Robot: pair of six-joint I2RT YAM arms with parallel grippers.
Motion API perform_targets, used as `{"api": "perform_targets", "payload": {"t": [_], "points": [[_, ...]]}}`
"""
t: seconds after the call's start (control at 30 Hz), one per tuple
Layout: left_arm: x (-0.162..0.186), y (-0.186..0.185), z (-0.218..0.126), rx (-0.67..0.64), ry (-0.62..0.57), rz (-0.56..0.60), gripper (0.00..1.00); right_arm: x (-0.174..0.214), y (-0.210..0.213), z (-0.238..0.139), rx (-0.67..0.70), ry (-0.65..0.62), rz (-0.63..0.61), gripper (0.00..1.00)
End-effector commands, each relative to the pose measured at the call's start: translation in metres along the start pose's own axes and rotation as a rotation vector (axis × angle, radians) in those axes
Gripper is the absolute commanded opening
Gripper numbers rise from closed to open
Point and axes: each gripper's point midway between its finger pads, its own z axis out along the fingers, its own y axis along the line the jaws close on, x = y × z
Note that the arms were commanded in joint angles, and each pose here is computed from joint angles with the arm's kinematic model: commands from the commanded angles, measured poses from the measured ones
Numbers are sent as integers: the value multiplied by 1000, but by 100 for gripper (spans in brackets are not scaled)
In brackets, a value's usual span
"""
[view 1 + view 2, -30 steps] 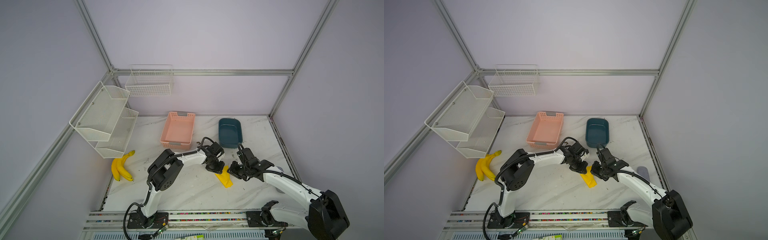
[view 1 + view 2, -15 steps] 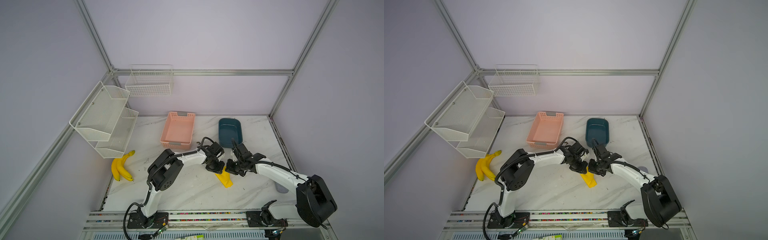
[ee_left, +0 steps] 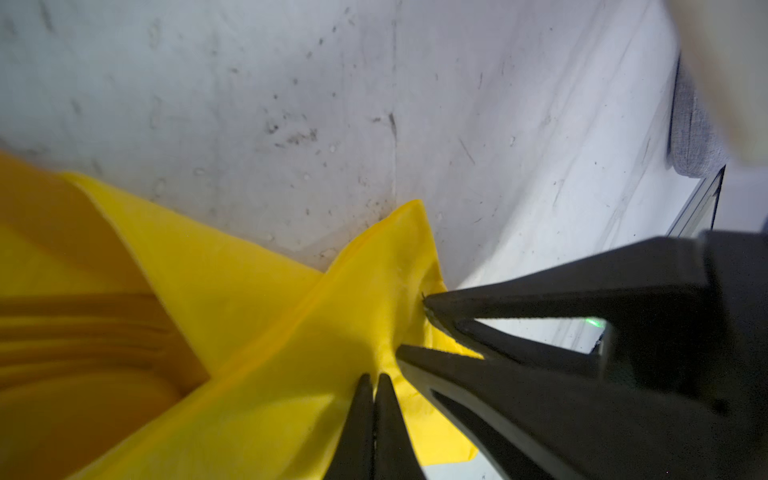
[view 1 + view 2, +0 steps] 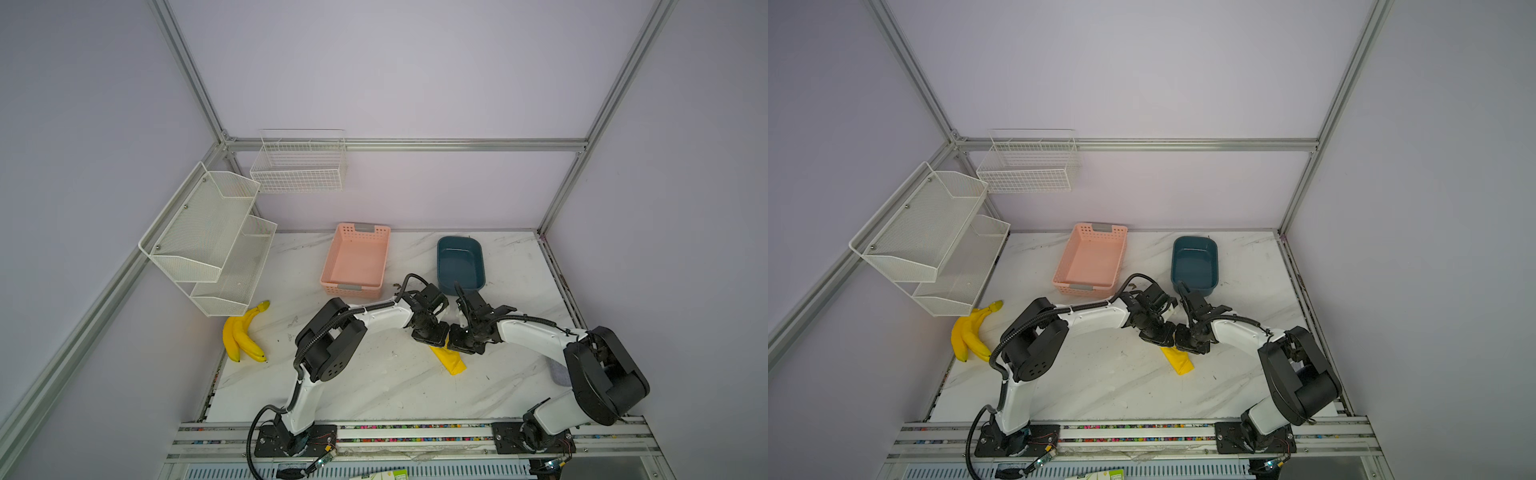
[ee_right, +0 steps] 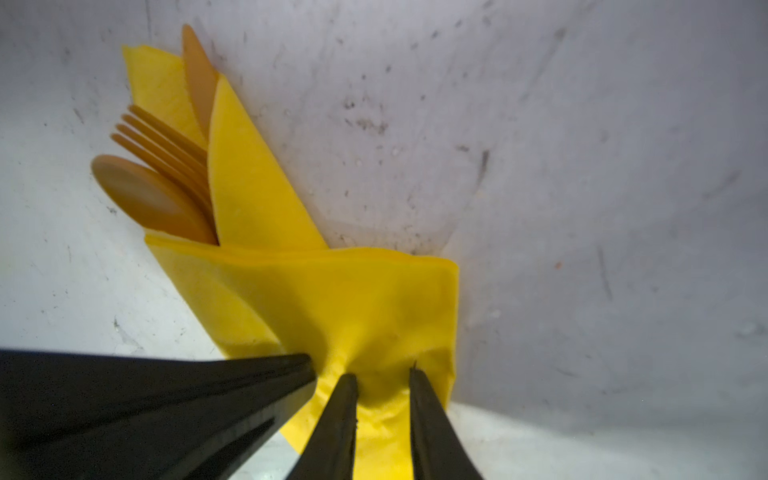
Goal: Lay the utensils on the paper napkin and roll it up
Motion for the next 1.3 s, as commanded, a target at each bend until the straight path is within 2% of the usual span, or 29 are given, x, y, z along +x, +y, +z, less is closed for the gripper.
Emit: {"api": "perform_targets", "payload": {"t": [0.0,0.4,0.77,1.03,1.17,1.27], "points": [[7,10,5,-17,10,-17,5,0,-7,4,28,7,-17,28],[0,8,-3,-17,-16,-7,6,14,-9,11,7,57,-35,34],[-25,13,-34,-25,-108,-8,6,29,-6,18,-38,49,90,17],[-41,13,-84,-61,-243,-11,10,31,3,18,-130,-3,218,1],[-35,19,-100,-43,-290,-59,15,28,17,18,-230,-15,274,0],[-22,28,-98,0,-297,-123,18,26,29,18,-319,-10,313,0]]}}
